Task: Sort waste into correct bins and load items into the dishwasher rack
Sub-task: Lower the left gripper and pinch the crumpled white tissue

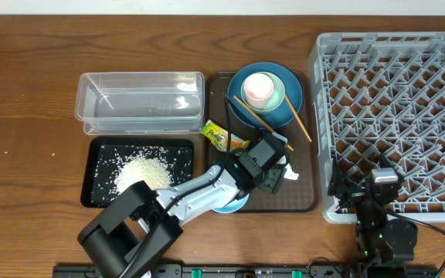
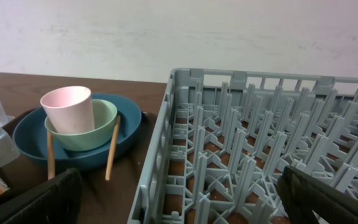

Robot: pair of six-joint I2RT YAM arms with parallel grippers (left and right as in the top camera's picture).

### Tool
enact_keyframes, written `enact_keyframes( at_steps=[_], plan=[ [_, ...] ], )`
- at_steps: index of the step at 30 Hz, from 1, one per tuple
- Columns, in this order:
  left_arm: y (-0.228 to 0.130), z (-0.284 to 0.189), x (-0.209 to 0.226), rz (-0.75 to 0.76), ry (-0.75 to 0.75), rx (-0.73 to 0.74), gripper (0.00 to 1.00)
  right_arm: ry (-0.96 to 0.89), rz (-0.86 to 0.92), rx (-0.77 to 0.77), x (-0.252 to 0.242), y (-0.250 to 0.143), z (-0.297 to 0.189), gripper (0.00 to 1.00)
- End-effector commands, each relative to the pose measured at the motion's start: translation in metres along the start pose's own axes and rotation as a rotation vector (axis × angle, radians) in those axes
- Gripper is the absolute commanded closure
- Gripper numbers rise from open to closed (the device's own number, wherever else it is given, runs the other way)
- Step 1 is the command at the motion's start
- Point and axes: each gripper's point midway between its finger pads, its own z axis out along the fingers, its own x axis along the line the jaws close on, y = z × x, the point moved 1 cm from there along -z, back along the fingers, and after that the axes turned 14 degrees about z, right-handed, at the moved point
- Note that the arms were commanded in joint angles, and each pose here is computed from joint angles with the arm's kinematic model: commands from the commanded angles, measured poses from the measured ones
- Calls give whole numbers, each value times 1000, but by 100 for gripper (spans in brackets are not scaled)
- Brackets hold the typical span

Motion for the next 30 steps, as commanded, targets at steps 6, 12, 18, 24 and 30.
enact_keyframes(
  at_steps=[6, 12, 18, 24, 30],
  plan=[
    [-5, 7, 2, 12, 17, 22, 49, 2, -5, 4, 1, -2, 0, 1],
    [-5, 7, 2, 12, 17, 22, 49, 2, -5, 4, 1, -2, 0, 1],
    [-6, 7, -3, 15, -5, 25, 55, 2, -5, 4, 1, -2, 0, 1],
    [-6, 7, -9, 23, -16, 26, 64, 2, -5, 4, 1, -2, 0, 1],
    [-7, 7, -10, 25, -17, 27, 76, 2, -5, 4, 1, -2, 0, 1]
  ],
)
